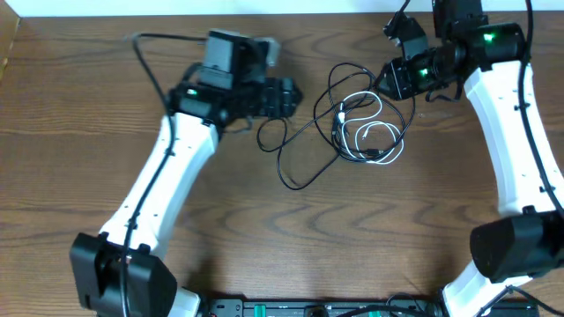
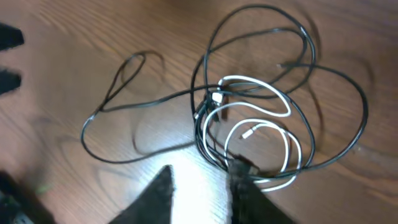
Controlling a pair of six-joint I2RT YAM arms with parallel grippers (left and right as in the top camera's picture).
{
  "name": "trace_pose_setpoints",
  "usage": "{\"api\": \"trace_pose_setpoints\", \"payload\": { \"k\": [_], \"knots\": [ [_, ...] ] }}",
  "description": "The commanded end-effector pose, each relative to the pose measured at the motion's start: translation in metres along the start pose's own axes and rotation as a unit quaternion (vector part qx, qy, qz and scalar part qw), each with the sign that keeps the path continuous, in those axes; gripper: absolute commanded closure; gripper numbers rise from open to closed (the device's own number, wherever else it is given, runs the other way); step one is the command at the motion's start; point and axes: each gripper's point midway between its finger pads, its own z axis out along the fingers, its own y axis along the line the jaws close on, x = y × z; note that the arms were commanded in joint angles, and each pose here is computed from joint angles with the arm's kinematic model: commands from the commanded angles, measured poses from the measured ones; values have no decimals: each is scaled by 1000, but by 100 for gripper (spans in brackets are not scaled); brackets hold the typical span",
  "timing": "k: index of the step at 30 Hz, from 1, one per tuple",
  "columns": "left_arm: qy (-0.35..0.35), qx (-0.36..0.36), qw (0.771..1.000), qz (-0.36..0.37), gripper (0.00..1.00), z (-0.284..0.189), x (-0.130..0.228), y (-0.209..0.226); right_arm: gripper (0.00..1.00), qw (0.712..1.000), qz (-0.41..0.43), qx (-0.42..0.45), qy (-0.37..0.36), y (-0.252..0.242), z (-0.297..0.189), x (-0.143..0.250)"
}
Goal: Untangle cables
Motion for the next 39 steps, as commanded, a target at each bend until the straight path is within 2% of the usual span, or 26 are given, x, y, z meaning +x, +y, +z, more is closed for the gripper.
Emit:
{"api": "trace_pose_setpoints", "payload": {
  "k": [1,7,14,19,20,21,22,26,31,35,39],
  "knots": [
    [14,14,1000,-6,23,38,7,-14,62,1000,23,16,10,-20,5,4],
    [57,34,998,-4,23,104,35,-30,47,999,38,26,4,-38,-2,5],
    [85,29,996,-6,25,132,54,-24,42,999,19,34,-7,-45,2,0],
    [126,19,992,-11,58,148,81,-20,42,999,19,30,-8,-54,21,-6],
    [129,18,991,-12,61,149,82,-19,42,999,19,30,-7,-55,22,-6],
    [132,17,991,-13,71,151,84,-18,42,999,21,30,-4,-57,28,-6],
    [135,16,991,-15,91,152,86,-16,43,999,22,29,-1,-60,34,-5],
    [120,21,992,-15,93,141,75,-19,49,1000,19,13,5,-63,51,-6],
    [91,64,994,11,93,88,50,-45,50,996,-47,-77,9,-39,75,-4],
    [90,69,993,17,92,56,50,-57,40,987,-114,-111,13,-22,86,-1],
    [116,90,989,8,93,48,61,-65,32,979,-168,-118,15,-11,93,1]
  ]
}}
